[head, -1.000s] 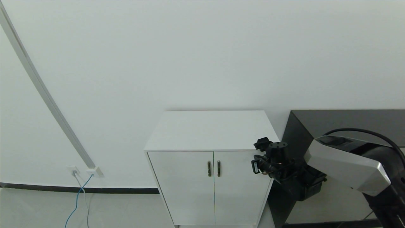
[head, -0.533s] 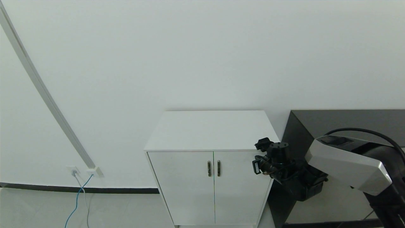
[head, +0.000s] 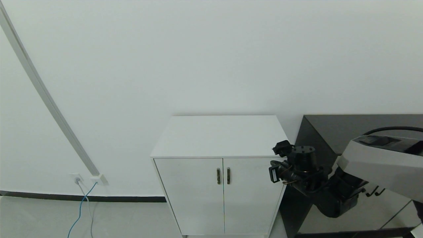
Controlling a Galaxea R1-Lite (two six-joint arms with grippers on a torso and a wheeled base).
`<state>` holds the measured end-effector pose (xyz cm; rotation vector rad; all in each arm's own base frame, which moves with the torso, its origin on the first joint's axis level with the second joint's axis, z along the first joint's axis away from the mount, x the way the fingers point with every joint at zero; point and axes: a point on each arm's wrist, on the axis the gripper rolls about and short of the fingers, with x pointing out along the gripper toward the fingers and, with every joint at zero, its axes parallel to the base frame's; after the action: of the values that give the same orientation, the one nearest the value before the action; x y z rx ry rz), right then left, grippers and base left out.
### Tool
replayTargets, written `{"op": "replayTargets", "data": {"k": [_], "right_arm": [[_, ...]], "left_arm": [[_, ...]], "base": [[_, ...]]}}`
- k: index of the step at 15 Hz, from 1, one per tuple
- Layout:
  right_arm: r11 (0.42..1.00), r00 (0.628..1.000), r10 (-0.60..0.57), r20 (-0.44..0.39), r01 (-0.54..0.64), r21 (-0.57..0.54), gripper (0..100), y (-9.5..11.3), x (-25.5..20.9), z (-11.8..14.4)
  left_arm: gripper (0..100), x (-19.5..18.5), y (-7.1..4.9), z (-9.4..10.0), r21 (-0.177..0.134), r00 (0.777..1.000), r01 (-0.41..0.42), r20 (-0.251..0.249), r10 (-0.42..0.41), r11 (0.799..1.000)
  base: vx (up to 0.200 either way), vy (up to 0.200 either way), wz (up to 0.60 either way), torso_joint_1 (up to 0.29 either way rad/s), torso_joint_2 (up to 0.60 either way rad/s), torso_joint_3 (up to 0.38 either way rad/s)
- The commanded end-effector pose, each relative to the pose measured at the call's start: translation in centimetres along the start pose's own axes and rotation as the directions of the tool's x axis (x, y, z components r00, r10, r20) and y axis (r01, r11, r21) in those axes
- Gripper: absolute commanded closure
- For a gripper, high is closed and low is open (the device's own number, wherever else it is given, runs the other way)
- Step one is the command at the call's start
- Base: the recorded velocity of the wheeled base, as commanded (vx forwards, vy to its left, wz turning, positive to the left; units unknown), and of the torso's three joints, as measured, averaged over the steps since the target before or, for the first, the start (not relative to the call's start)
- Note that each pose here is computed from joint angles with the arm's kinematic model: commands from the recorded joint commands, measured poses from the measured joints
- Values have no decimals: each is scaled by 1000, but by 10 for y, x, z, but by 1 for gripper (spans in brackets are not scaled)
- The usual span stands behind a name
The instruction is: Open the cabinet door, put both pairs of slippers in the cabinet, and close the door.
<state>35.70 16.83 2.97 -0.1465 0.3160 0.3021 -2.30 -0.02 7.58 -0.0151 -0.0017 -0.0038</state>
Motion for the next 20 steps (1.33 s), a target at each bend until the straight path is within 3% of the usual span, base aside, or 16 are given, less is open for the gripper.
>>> {"op": "replayTargets", "data": {"k": [1,6,12,18,20], "right_arm": [[1000,999,-1,46,0,6,100,-4,-26,22],[1000,997,-19,70,18,10,100,-10,-71,36],[991,995,-103,16,101,85,100,-28,-156,16],[947,960,-280,8,275,166,100,-63,-223,-1],[941,954,-298,32,288,177,100,-66,-246,-6]], "left_arm": [[100,0,0,0,0,1000,-1,-2,1,1000],[100,0,0,0,0,1000,-1,0,1,1000],[100,0,0,0,0,1000,1,0,-1,1000],[100,0,0,0,0,1000,-1,0,1,1000],[100,0,0,0,1,1000,1,-2,-1,1000]], "base": [[0,0,0,0,0,0],[0,0,0,0,0,0],[0,0,0,0,0,0],[0,0,0,0,0,0],[0,0,0,0,0,0]]}}
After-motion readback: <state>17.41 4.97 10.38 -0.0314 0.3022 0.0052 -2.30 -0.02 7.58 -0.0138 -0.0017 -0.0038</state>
